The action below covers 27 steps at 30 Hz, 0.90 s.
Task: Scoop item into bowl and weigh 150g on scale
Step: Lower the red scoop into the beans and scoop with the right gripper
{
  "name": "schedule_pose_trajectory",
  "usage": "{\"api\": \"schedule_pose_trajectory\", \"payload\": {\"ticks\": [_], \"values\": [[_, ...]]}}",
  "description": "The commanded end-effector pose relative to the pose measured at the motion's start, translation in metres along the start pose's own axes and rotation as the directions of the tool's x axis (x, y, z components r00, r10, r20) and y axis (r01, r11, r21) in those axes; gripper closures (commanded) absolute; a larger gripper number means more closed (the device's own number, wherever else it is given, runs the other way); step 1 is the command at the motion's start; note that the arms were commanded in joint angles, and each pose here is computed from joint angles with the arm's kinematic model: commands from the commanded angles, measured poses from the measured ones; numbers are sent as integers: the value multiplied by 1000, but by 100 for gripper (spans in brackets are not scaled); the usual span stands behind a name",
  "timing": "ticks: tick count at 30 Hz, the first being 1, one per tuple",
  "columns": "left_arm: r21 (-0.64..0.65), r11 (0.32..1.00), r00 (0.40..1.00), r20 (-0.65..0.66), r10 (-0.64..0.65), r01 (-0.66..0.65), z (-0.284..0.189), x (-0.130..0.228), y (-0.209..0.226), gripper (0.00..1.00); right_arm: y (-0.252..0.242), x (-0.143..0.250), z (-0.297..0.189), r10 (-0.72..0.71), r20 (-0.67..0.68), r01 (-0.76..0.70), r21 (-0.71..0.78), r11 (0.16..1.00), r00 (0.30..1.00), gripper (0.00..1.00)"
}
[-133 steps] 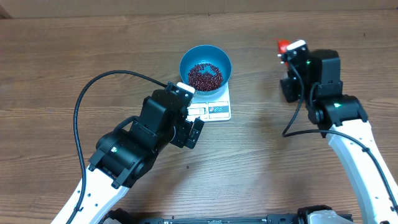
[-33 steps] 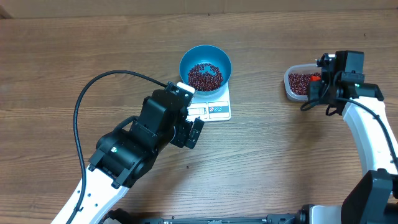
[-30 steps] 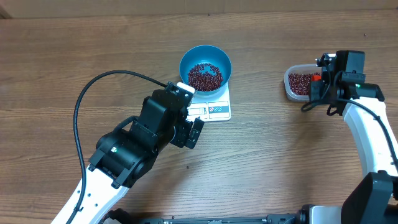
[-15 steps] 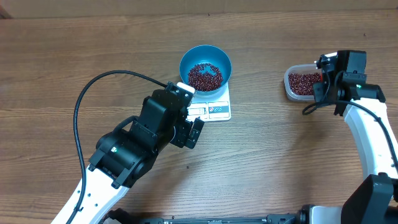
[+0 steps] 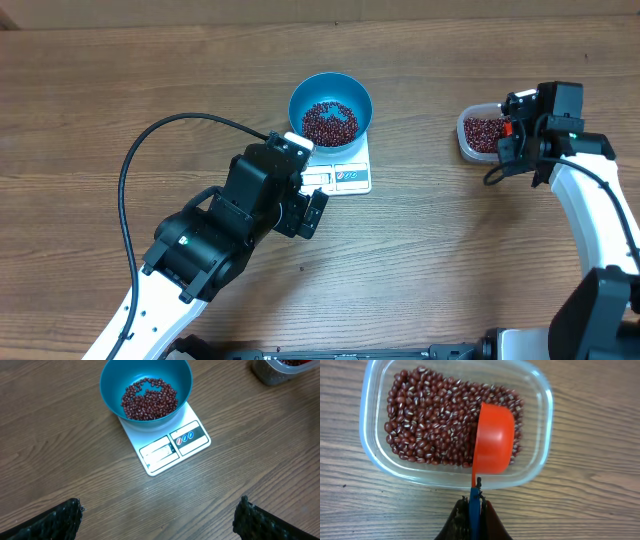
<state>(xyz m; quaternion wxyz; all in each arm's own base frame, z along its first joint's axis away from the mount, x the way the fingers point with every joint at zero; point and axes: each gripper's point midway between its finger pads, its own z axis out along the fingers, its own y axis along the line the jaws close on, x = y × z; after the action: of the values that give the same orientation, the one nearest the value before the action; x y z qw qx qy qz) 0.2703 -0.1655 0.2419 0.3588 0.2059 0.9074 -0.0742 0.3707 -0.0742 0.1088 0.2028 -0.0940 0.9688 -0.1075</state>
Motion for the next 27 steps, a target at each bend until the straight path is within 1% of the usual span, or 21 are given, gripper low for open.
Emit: {"api": "schedule_pose_trajectory", "payload": {"ticks": [1,5,10,14,26,27], "values": [[-12,1000,1000,6,11,-11,0,-3,3,0,0,-3,9,18,-17,-18,-15,1000,1000,96],[-12,1000,1000,6,11,-11,0,-3,3,1,8,-6,11,18,-5,-18,-59,998,1000,96],[-12,1000,1000,6,11,-11,0,-3,3,0,31,-15,8,25,48,-15,-196,981,999,96],[-12,1000,1000,6,11,-11,0,-3,3,1,44,-20,4,31,75,-10,-270,963,997,96],[-12,1000,1000,6,11,-11,0,-3,3,1,60,-27,-2,78,100,-36,-371,928,992,96],[-12,1000,1000,6,11,-11,0,-3,3,1,59,-28,-2,102,93,-61,-372,926,990,96]]}}
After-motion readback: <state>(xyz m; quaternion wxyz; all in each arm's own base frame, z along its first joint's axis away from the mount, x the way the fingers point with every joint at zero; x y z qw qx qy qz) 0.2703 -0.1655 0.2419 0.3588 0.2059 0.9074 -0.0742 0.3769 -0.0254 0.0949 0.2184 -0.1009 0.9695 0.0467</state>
